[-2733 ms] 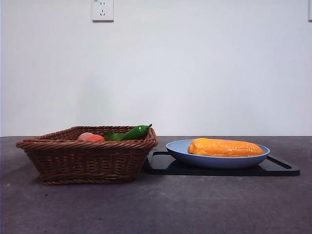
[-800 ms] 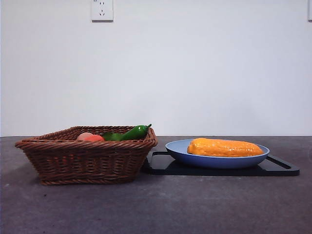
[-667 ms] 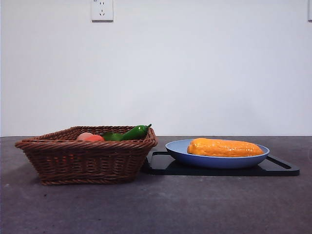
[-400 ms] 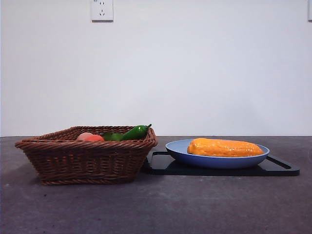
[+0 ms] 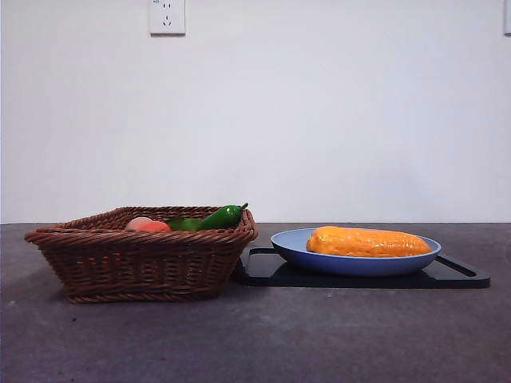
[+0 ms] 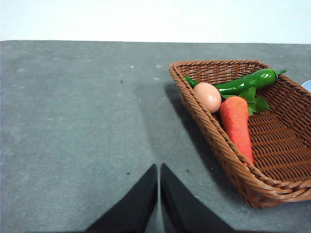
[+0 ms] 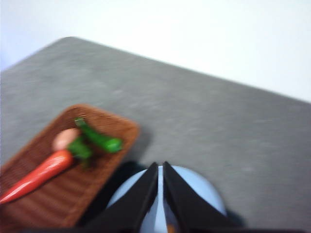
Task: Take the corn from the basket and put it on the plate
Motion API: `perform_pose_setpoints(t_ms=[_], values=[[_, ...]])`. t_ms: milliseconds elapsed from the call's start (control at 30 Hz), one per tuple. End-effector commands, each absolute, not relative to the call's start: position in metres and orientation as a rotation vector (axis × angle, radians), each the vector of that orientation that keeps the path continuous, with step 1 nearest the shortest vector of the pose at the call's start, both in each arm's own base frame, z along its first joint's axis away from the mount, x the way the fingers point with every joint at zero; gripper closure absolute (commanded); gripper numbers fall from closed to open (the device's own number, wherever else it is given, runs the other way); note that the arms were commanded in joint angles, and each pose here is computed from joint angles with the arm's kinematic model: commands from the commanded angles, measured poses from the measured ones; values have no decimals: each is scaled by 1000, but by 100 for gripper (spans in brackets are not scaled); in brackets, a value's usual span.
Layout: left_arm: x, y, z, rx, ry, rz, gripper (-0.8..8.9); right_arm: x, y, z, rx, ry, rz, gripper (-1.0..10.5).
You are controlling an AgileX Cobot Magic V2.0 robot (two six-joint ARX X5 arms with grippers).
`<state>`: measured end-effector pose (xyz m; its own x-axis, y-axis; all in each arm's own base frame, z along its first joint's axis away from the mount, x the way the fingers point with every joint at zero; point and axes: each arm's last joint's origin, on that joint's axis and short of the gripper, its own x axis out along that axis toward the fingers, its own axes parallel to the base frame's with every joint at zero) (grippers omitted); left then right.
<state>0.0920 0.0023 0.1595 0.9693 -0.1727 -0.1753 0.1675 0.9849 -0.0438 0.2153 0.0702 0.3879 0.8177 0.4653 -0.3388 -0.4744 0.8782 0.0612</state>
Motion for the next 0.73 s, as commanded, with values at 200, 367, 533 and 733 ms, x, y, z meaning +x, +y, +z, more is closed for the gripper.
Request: perform_pose_setpoints(t_ms=[200,367,533,733], values=[[93,3,150,-41,216,-166,806,193,42,383,-42,110,397,945],[93,3,150,-41,216,-166,806,166,18,346,-26,-2,284,945],[93,3,150,-41,215,-166,806,137,2,302,-34,-63,176,945],[93,3,150,-41,215,-166,806,113,-4,261,-59,-152,81,945]])
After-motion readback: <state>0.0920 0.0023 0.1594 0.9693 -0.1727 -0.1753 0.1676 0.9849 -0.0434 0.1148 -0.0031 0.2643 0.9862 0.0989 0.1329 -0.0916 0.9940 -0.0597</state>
